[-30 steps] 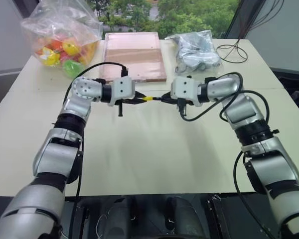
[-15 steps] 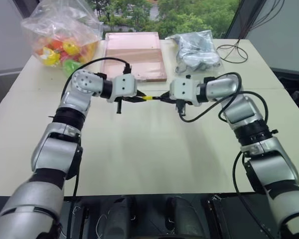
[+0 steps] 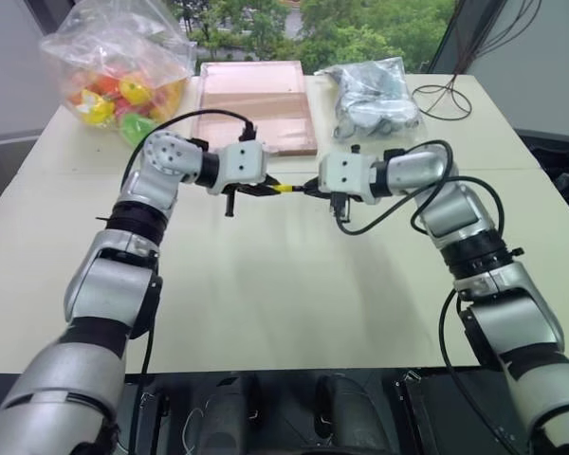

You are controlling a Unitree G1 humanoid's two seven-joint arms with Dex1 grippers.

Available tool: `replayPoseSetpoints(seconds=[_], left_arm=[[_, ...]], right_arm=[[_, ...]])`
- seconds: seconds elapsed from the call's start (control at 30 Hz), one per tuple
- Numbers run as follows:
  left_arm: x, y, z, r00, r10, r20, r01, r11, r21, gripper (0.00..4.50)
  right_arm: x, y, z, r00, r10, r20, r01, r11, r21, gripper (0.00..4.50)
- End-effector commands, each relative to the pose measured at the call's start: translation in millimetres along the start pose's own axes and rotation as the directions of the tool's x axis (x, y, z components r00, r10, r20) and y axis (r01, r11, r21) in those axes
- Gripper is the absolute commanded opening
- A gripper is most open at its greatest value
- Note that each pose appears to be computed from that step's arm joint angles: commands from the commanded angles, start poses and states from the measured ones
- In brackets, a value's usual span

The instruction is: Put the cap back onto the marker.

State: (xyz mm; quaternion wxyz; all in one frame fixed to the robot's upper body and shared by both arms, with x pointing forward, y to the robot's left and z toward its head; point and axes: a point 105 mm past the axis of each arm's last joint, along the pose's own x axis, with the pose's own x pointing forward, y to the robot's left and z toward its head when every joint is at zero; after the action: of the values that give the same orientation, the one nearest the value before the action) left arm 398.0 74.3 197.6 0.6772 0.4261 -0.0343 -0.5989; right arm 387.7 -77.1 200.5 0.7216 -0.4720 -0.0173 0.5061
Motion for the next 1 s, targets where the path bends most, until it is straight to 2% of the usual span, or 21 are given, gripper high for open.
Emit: replayPoseSetpoints(seconds=[0.03,0.33,0.67,0.77,0.9,1.0], left_arm=[[18,6,34,0.996,-0.032,0.085,0.023,0.994,0.105,0.01],[9,9,18,0.999,0.029,0.022,-0.032,0.993,0.117,0.01],[5,11,12,0.998,0.058,0.014,-0.059,0.992,0.115,0.01],[3,14,11,0.997,0.077,0.009,-0.077,0.991,0.113,1.27],[-6,16,8,0.998,0.065,-0.010,-0.064,0.994,0.086,3.33],[-23,34,11,0.986,0.167,-0.010,-0.165,0.984,0.070,3.33]], right_arm=[[1,-12,47,0.987,-0.056,0.148,0.071,0.993,-0.097,0.00],[-7,-9,26,0.995,-0.053,0.086,0.059,0.996,-0.066,0.00],[-10,-9,22,0.996,-0.053,0.072,0.057,0.997,-0.058,0.00],[-10,-7,19,0.997,-0.040,0.061,0.043,0.998,-0.047,0.00],[-15,-2,6,1.000,-0.011,0.008,0.011,1.000,-0.027,0.00],[-24,-4,-18,0.996,-0.028,-0.084,0.027,0.999,-0.019,0.00]])
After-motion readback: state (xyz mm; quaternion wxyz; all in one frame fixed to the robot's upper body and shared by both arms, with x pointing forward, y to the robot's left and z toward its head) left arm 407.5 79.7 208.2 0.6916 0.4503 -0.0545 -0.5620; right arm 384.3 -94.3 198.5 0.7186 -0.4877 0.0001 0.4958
